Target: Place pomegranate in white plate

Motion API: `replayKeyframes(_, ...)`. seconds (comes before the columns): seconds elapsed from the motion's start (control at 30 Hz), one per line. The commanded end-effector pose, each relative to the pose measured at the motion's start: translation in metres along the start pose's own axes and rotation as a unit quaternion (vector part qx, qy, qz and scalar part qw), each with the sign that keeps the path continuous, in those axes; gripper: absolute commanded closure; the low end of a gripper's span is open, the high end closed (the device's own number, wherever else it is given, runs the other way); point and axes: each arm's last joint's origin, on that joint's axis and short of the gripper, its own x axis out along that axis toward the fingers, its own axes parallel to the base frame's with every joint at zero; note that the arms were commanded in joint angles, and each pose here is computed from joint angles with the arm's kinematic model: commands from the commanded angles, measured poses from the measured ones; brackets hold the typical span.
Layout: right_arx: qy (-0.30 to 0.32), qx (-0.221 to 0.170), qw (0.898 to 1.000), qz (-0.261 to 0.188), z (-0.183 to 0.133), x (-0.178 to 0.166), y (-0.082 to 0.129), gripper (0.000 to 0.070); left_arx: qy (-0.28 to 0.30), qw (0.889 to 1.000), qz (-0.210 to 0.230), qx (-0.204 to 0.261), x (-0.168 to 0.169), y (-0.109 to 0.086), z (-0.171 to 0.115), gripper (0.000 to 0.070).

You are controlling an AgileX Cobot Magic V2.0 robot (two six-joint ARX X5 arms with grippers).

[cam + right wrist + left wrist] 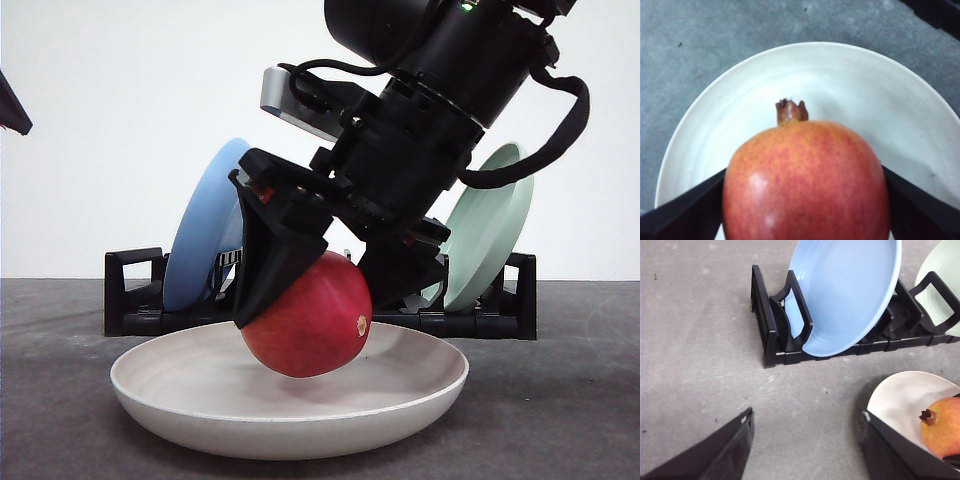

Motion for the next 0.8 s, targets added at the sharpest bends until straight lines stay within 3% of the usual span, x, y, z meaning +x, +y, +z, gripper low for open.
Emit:
replayKeyframes(0.0,-0.003,-0.007,1.000,0.002,0.0026,0.0044,0.0031,0.0208,-0.006,1.000,-0.003,0.000,-0.0002,-0.0006,0.0031,0.0307)
replayKeyframes(0.57,0.018,-0.004,1.000,-0.001,-0.0020,0.0087,0.0020,0.0203,-0.008,1.000,-0.003,0.000,-0.0002,-0.0006,0.0036,0.0307)
replayKeyframes(0.77,0.029,0.000,1.000,0.001,-0.0045,0.0115,0.0019,0.0102,-0.008,1.000,-0.003,0.000,-0.0002,-0.0006,0.0036,0.0306)
